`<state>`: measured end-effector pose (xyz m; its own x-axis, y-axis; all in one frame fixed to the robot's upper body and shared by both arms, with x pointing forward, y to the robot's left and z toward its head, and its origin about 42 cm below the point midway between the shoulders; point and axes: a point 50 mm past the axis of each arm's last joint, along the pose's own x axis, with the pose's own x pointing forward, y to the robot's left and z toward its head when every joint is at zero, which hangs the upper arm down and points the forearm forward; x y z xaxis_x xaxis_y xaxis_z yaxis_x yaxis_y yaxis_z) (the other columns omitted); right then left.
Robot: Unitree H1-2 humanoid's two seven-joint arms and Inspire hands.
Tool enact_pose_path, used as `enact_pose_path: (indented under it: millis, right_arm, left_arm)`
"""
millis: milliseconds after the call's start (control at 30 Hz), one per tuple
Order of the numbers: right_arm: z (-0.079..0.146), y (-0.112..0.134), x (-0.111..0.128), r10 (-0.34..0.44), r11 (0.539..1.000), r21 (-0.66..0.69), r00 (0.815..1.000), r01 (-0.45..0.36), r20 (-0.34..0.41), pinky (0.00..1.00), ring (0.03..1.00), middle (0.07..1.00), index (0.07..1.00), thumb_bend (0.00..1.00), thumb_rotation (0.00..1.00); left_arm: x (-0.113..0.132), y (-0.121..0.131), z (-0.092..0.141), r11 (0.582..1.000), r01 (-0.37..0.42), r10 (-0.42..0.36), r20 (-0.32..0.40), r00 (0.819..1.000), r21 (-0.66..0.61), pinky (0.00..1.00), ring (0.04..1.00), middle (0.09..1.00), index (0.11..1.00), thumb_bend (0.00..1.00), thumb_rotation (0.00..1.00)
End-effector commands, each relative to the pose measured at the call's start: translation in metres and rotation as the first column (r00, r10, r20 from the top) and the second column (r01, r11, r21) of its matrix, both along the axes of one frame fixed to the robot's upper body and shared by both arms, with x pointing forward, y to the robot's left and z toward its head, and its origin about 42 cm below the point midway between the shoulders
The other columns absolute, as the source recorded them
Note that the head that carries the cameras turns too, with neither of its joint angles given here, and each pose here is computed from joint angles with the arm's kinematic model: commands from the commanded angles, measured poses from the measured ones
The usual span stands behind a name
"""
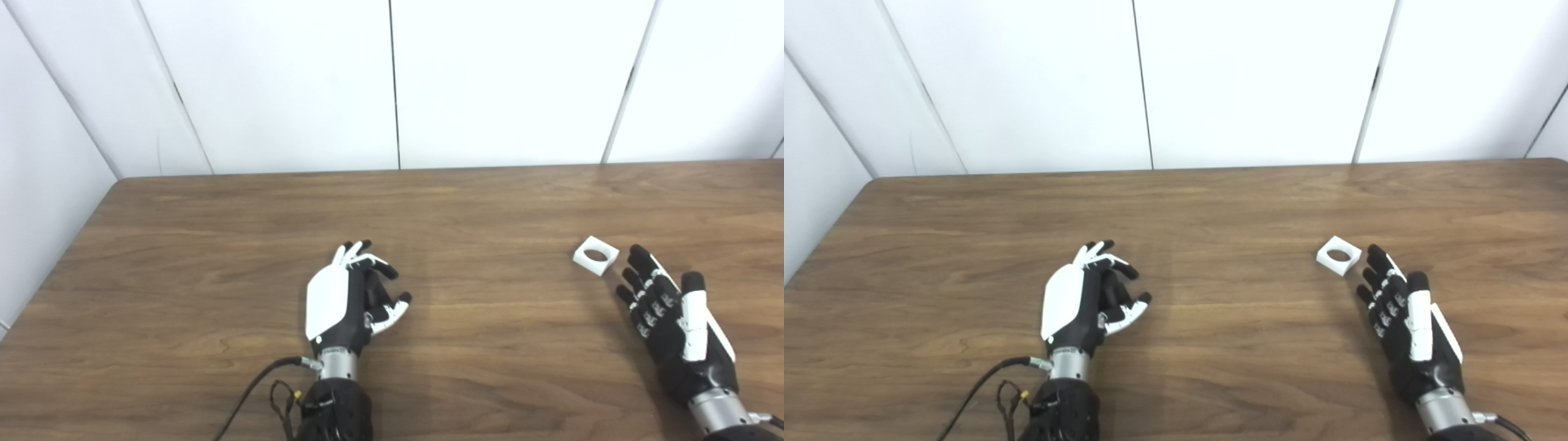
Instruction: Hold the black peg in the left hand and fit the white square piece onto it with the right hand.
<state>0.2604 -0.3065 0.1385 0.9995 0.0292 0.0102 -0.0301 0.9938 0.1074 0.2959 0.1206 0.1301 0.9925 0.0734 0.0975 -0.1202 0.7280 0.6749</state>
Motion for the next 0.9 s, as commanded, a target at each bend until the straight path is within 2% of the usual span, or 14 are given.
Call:
enact_pose_path:
  millis: [0, 533, 867]
  right_arm:
    - [0.012, 0.003, 0.004, 0.001, 1.0, 0.003, 0.999, -0.001, 0.05, 1.0, 1.0, 0.989, 0.949, 0.74, 1.0]
    - [0.011, 0.007, 0.006, 0.013, 1.0, -0.01, 0.999, -0.012, 0.051, 0.99, 1.0, 0.991, 0.963, 0.77, 1.0]
    - [0.011, 0.01, 0.004, 0.025, 0.999, -0.025, 0.998, -0.024, 0.049, 0.99, 1.0, 0.992, 0.972, 0.74, 1.0]
  left_arm:
    - [-0.006, -0.007, 0.0, 0.999, 0.03, -0.03, -0.023, 0.999, 0.016, 0.85, 0.951, 0.878, 0.489, 0.51, 0.07]
    - [-0.05, -0.048, -0.01, 0.985, 0.173, -0.173, -0.075, 0.982, 0.002, 0.89, 0.957, 0.888, 0.49, 0.51, 0.07]
    - [-0.061, -0.062, -0.013, 0.973, 0.23, -0.23, -0.084, 0.969, -0.014, 0.92, 0.962, 0.891, 0.491, 0.51, 0.07]
